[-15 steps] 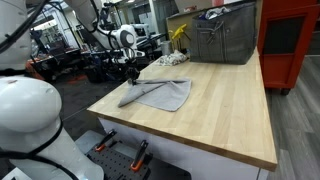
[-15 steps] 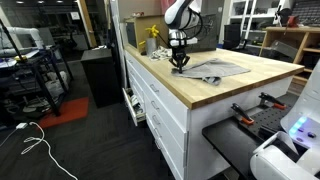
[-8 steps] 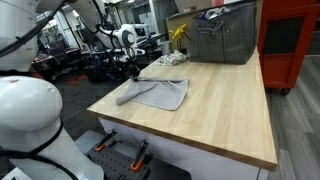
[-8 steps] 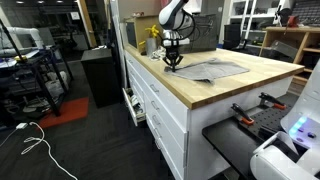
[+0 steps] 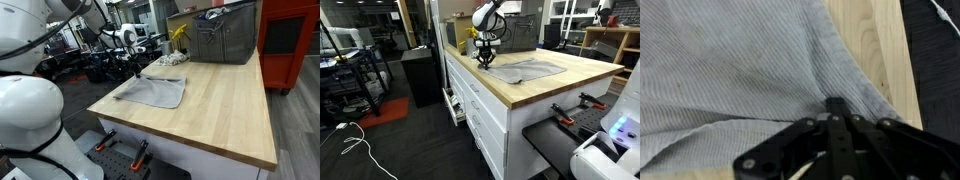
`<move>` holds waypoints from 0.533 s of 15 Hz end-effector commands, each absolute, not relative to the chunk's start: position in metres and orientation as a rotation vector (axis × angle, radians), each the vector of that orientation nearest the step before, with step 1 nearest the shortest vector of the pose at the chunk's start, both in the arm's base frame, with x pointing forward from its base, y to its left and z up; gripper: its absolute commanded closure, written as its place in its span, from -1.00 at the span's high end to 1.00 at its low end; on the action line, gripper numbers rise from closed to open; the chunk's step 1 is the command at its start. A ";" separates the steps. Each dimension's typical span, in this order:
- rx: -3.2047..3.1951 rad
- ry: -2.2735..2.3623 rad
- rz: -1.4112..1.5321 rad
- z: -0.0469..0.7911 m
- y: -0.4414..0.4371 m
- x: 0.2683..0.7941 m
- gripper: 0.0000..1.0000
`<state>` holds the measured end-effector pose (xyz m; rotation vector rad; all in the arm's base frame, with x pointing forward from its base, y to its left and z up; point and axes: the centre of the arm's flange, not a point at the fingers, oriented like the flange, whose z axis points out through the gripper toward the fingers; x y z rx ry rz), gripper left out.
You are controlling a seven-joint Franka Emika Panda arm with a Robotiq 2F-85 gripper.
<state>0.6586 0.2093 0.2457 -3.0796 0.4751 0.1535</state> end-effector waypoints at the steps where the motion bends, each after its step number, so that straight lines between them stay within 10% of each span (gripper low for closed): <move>1: -3.094 0.543 0.037 0.240 0.218 0.693 -1.00; 8: -3.070 0.545 -0.106 0.267 0.200 0.673 -1.00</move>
